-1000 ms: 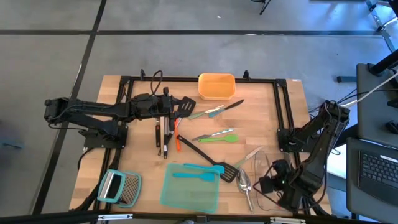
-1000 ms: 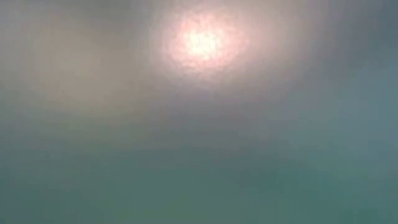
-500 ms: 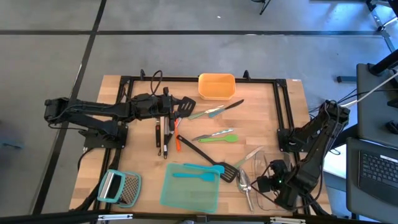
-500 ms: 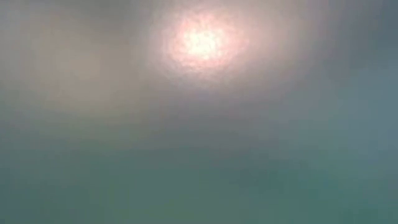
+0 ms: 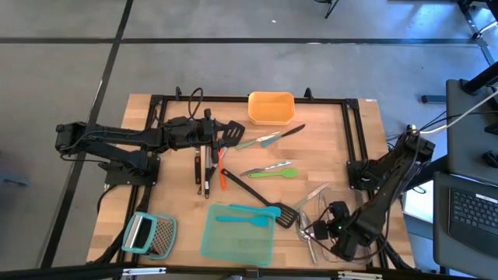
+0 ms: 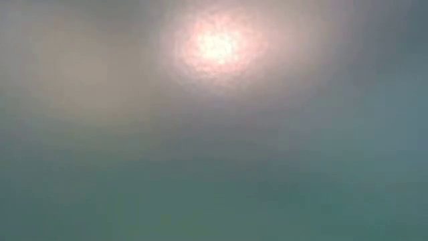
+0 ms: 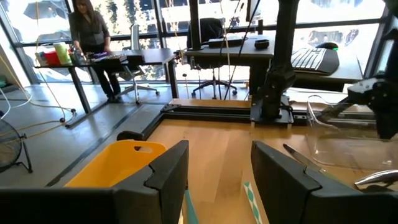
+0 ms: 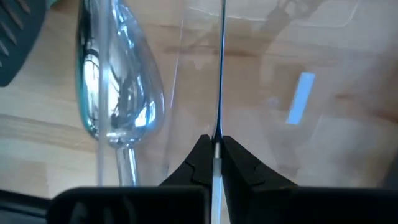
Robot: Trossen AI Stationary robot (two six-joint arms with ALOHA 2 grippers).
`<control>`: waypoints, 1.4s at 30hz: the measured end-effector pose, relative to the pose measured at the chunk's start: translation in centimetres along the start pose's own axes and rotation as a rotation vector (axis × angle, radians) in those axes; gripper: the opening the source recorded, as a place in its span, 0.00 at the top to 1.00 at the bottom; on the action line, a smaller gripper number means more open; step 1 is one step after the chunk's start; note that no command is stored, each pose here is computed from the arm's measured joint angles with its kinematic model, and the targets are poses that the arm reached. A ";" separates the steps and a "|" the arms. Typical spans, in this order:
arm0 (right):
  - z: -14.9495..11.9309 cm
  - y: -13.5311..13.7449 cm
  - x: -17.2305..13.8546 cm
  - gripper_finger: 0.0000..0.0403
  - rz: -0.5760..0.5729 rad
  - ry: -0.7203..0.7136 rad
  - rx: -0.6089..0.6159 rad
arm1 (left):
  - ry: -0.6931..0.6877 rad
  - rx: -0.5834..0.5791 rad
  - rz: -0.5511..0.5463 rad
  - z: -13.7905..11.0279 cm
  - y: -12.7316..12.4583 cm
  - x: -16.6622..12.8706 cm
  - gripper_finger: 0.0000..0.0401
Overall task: Pick & Place Kitchen Items
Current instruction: Put the orange table knife into the transparent bin
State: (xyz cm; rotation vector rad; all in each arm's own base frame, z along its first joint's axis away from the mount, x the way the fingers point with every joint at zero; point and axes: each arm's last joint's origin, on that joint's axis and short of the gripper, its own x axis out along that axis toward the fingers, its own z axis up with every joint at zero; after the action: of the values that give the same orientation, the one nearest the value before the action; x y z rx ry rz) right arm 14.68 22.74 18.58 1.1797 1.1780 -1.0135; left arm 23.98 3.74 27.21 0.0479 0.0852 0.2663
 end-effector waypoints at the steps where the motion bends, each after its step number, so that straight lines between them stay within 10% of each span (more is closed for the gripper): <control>1: 0.0 0.0 0.3 0.97 0.000 0.000 -0.002 | 0.000 0.000 0.000 0.0 0.0 0.0 0.58; 42: 0.5 -0.1 2.6 0.93 -0.010 0.077 0.013 | 0.001 -0.004 0.000 0.0 0.0 0.0 0.58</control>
State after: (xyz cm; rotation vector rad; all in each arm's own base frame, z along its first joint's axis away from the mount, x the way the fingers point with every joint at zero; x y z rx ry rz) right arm 15.02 22.25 15.96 1.2329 1.2405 -0.9924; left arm 23.98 3.74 27.20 0.0437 0.0853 0.2666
